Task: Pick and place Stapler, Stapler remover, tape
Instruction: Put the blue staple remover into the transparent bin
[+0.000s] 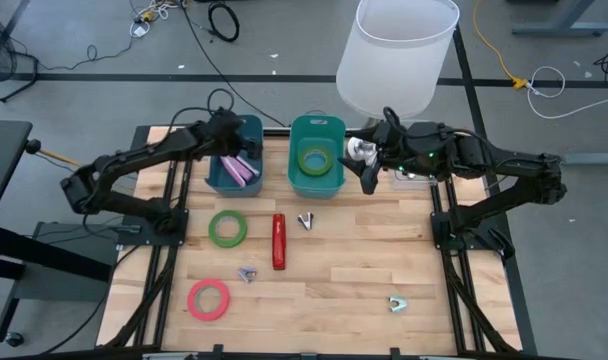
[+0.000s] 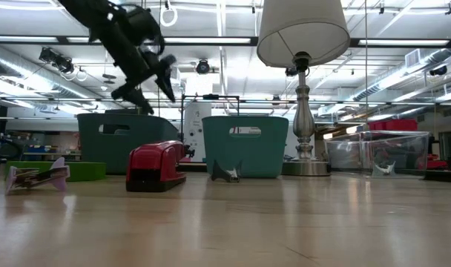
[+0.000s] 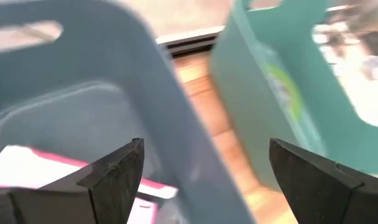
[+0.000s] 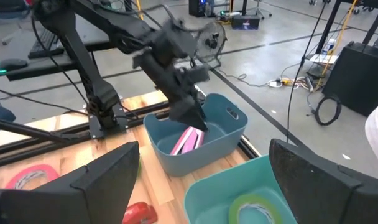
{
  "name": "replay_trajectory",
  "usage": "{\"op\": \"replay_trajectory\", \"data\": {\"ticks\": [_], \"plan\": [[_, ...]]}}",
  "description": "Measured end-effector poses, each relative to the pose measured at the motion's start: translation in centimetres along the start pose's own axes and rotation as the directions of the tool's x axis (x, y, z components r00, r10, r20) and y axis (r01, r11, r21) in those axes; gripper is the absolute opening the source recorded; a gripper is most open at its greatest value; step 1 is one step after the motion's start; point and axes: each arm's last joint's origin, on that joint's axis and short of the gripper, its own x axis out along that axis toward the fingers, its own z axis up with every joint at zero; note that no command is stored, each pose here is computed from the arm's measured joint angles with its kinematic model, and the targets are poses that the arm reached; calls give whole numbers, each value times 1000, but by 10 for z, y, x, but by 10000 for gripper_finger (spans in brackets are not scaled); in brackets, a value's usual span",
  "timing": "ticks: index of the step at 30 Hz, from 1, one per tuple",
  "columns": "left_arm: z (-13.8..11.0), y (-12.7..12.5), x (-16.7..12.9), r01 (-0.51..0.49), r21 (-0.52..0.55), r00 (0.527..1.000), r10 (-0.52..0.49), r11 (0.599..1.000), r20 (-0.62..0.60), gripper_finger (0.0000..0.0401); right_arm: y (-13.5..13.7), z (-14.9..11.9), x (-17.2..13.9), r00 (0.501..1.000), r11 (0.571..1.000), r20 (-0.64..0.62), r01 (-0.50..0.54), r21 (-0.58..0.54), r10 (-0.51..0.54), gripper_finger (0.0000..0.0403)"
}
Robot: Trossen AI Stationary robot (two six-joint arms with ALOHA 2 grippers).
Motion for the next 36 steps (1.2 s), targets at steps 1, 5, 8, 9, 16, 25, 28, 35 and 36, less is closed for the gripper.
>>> {"op": "replay_trajectory", "data": {"ticks": [1,5,8,9,16,25,28,35,36], "plan": [[-1,-4,-5,21,19,1000,-21,1000,12,344,0,0,0,1000,1000,-2,0,-1,0,356],[-7,-21,-27,133,121,990,-137,984,31,344,0,-1,0,1000,1000,-9,1,-8,-1,356],[-13,-34,-40,224,210,972,-235,952,26,344,0,-1,0,1000,1000,-9,1,-15,-1,356],[-15,-39,-43,255,244,963,-269,936,28,344,0,-1,0,1000,1000,-9,1,-15,-1,356],[-29,-67,-59,376,425,905,-425,824,25,344,0,-1,0,1000,1000,-9,1,-17,-1,356],[-55,-92,-73,408,714,849,-524,569,-67,344,0,-1,0,1000,1000,-9,0,-9,-1,356],[-63,-98,-77,404,778,833,-546,480,-96,344,0,-1,0,1000,1000,-9,0,-2,0,356],[-71,-104,-82,406,808,821,-559,427,-117,344,0,-1,0,1000,1000,-9,-1,-3,1,356],[-72,-104,-82,409,802,822,-558,436,-116,344,0,-1,0,1000,1000,-11,-6,-3,5,356]]}}
